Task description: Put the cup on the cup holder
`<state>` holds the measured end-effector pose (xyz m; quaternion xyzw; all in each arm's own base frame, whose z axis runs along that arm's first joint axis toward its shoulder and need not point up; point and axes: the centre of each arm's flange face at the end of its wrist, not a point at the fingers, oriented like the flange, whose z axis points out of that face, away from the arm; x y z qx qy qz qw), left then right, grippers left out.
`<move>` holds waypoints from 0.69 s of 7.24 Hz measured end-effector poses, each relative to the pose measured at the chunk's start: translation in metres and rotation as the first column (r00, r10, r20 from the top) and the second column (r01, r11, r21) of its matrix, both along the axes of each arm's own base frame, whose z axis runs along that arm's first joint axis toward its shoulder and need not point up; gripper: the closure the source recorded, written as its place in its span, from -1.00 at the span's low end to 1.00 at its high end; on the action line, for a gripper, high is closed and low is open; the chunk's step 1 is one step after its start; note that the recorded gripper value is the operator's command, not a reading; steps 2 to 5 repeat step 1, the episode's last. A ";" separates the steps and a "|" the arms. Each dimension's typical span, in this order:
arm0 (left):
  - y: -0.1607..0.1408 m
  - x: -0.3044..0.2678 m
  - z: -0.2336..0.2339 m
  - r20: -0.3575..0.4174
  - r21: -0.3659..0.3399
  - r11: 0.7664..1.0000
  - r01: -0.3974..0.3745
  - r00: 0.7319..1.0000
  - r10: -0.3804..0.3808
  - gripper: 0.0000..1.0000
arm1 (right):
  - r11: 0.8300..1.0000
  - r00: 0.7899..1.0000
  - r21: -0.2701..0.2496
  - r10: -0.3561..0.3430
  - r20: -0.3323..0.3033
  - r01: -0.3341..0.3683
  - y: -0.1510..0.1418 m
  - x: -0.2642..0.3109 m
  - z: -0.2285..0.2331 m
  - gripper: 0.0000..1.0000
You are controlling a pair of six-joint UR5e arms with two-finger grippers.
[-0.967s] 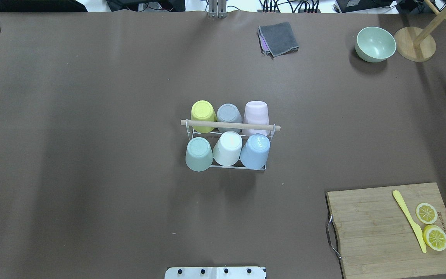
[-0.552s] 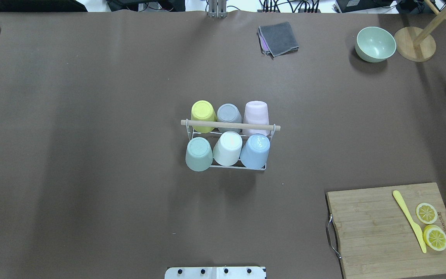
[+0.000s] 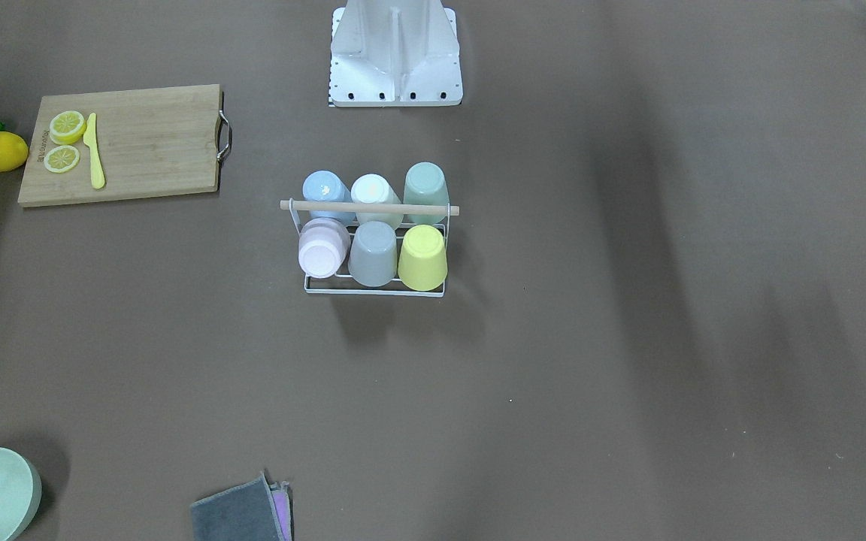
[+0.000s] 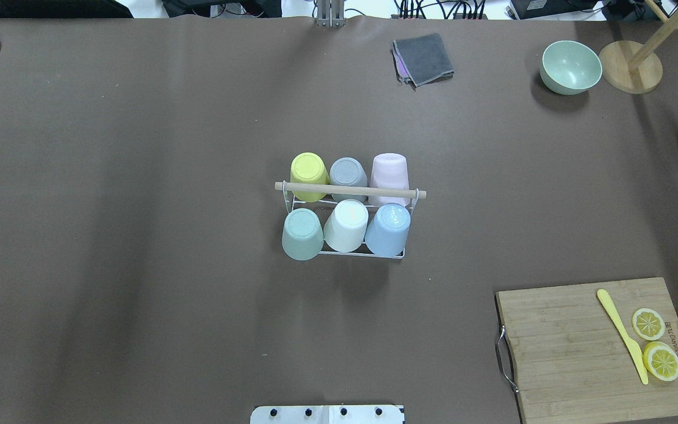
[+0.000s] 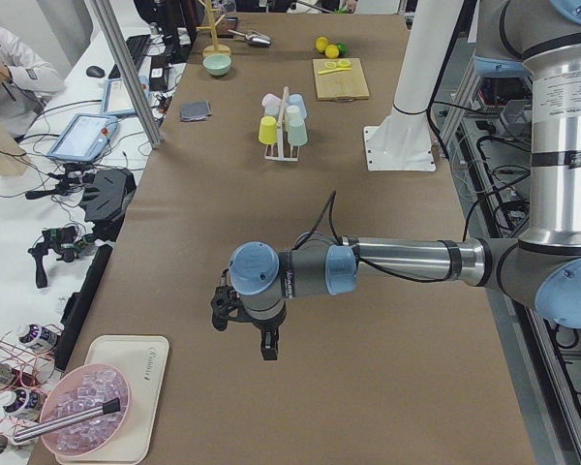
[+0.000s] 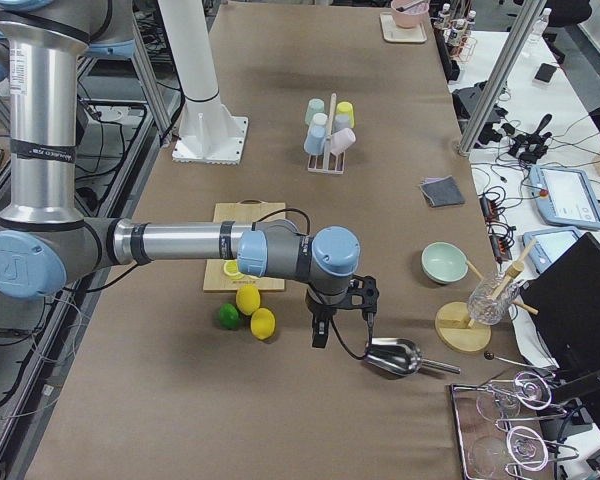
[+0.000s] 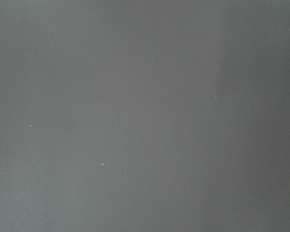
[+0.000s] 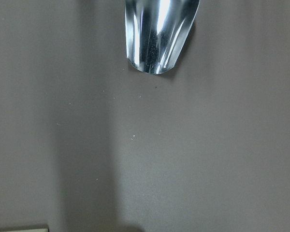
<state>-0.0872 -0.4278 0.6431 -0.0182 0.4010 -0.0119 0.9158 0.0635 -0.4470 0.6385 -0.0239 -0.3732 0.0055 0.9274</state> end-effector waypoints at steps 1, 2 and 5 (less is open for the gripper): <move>0.019 0.001 -0.007 0.000 0.008 1.000 0.000 1.000 0.000 -0.96 | 1.000 1.000 0.000 0.000 -0.001 0.000 0.000 0.000 0.000 -1.00; 0.019 0.001 -0.007 0.000 0.008 1.000 0.000 1.000 0.000 -0.96 | 1.000 1.000 0.000 0.000 -0.001 0.000 0.000 0.000 0.000 -1.00; 0.019 0.001 -0.007 0.000 0.008 1.000 0.000 1.000 0.000 -0.96 | 1.000 1.000 0.000 0.000 -0.001 0.000 0.000 0.000 0.000 -1.00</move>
